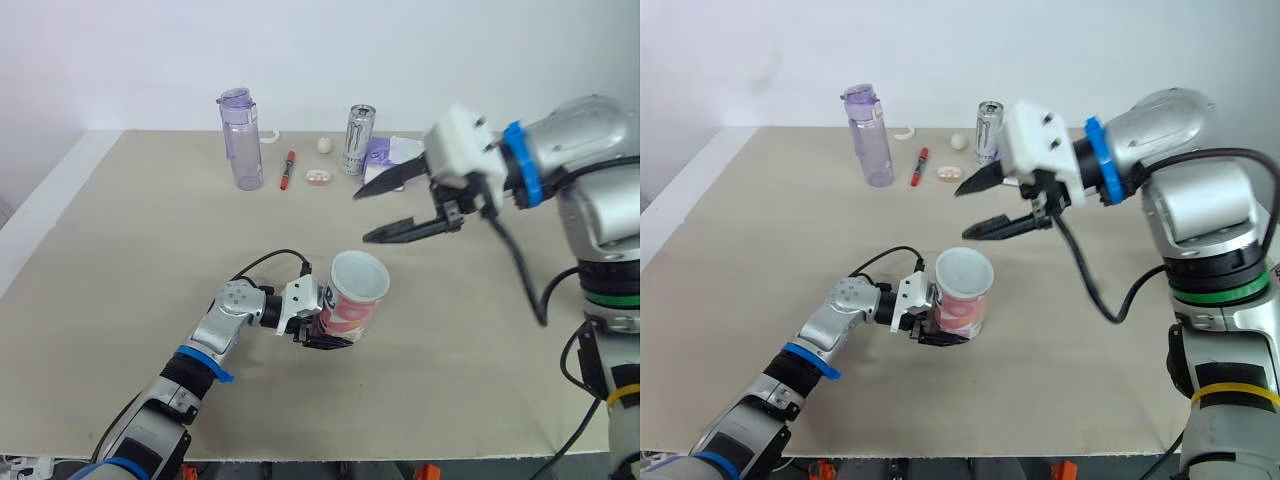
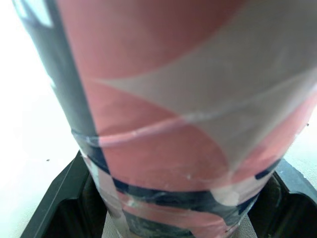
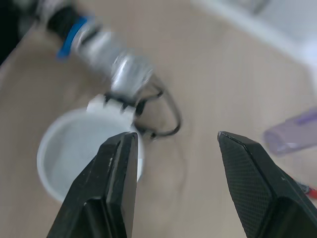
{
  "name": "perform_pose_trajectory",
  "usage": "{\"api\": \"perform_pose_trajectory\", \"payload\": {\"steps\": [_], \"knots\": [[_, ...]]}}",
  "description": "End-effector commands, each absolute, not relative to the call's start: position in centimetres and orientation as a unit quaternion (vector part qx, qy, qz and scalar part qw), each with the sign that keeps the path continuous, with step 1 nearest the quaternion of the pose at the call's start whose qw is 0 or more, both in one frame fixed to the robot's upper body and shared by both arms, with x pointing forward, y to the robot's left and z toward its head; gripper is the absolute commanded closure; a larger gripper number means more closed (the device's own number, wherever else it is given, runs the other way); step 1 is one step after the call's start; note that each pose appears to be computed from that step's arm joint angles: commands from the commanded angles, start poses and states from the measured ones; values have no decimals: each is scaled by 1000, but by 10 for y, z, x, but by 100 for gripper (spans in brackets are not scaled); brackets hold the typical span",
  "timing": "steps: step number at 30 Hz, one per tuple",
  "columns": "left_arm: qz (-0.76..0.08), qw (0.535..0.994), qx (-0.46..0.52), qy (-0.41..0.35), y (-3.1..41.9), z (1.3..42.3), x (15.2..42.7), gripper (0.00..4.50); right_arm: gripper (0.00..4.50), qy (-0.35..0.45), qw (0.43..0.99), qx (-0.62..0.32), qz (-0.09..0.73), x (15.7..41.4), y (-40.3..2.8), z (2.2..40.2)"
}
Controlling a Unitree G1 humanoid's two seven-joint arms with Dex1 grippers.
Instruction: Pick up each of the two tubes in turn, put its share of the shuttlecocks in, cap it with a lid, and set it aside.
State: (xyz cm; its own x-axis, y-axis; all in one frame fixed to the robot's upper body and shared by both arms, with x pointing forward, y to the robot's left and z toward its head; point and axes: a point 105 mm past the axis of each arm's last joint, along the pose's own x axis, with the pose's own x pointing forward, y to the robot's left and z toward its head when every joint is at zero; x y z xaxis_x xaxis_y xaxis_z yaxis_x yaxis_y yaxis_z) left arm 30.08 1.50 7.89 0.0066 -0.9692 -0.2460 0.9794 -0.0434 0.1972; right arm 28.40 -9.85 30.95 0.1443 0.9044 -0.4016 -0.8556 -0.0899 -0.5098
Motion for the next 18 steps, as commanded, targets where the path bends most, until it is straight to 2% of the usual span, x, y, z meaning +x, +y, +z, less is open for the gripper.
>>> {"api": "perform_pose_trajectory", "payload": {"steps": [1,2,3,4,8,18], "knots": [[-688,699,177,79,31,53,303,134,192,-42,680,-303,667,268,-96,307],[-688,699,177,79,31,53,303,134,220,-39,683,-293,668,266,-94,302],[-688,699,176,79,31,53,303,134,230,-32,692,-281,665,266,-92,298],[-688,700,175,78,31,54,304,134,297,-24,698,-278,660,268,-90,290],[-689,701,168,75,30,57,305,134,441,17,709,-270,651,271,-84,262],[-689,702,165,73,29,56,302,134,441,113,687,-303,651,269,-85,220]]}}
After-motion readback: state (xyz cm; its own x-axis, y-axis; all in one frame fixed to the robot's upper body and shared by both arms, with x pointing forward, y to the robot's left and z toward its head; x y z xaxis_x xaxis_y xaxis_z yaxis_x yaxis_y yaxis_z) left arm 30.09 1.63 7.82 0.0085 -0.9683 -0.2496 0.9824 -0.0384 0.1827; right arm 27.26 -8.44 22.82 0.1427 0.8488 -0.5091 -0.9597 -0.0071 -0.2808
